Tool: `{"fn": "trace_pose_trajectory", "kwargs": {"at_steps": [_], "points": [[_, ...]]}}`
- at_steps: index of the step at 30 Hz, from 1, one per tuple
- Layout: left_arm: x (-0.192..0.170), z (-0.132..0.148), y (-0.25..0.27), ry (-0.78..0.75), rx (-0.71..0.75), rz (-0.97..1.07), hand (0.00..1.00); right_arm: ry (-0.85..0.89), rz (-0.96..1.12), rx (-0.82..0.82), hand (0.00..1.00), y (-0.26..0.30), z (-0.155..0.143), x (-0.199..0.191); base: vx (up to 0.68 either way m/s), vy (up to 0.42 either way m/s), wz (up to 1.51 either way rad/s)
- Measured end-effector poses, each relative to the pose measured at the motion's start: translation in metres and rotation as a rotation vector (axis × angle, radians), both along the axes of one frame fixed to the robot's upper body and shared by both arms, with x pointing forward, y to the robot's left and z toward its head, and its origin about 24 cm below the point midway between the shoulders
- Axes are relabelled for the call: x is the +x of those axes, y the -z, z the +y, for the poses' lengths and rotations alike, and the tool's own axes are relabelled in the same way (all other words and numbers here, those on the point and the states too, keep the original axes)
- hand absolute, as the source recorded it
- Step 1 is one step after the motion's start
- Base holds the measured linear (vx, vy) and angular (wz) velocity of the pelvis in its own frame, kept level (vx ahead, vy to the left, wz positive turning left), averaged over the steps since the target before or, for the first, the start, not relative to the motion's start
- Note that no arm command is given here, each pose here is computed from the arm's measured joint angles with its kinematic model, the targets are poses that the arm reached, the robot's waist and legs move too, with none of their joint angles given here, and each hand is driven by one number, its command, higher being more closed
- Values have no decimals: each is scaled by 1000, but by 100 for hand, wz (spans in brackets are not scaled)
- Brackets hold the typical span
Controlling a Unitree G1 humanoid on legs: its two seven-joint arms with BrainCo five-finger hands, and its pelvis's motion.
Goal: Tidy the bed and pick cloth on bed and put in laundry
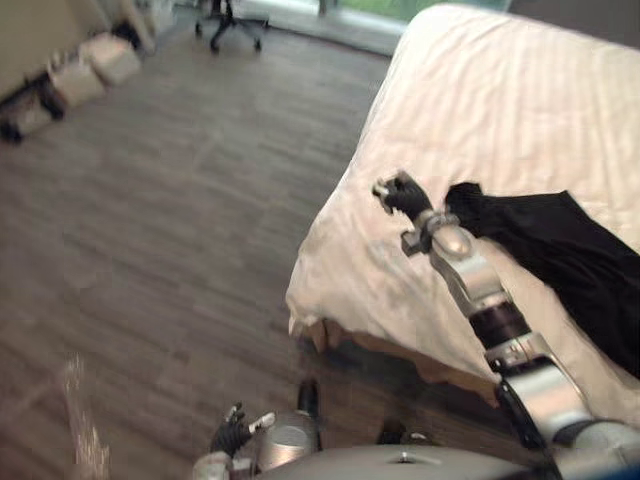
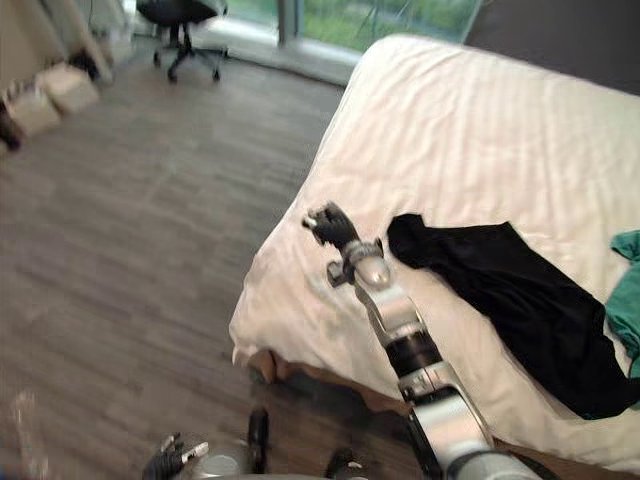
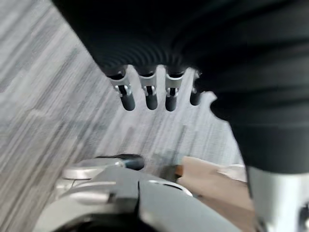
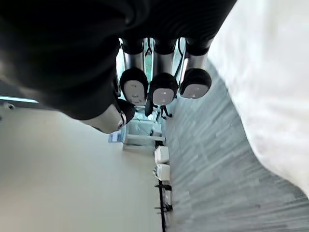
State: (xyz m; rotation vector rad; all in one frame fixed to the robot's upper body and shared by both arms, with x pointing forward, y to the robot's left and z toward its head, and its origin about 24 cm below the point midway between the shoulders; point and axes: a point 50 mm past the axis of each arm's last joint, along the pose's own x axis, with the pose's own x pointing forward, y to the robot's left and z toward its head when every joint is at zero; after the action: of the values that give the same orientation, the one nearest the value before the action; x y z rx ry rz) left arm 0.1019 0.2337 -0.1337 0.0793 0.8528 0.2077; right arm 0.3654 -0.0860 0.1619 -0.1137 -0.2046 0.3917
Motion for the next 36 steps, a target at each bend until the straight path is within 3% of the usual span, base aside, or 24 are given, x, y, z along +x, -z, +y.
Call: {"fn": "trace_pose_trajectory", "kwargs": {"at_steps": [8, 15, 20, 24, 36], "points": [[52, -4, -29, 18, -48, -216, 0, -25, -213, 48, 100, -84, 6, 10, -29, 36, 28], [108, -27, -49, 127, -78, -313, 0, 11, -199, 73, 100, -100, 16, 18, -16, -13, 19], [152, -51, -66, 91, -158, -366, 0, 53, -50, 107, 100, -73, 25, 28, -49, -29, -1], [166, -64, -71, 54, -210, -370, 0, 94, 67, 93, 100, -42, 23, 34, -52, -35, -5], [206, -99, -103, -82, -416, -473, 0, 20, 368, 109, 100, 49, 59, 17, 0, -69, -4]]}}
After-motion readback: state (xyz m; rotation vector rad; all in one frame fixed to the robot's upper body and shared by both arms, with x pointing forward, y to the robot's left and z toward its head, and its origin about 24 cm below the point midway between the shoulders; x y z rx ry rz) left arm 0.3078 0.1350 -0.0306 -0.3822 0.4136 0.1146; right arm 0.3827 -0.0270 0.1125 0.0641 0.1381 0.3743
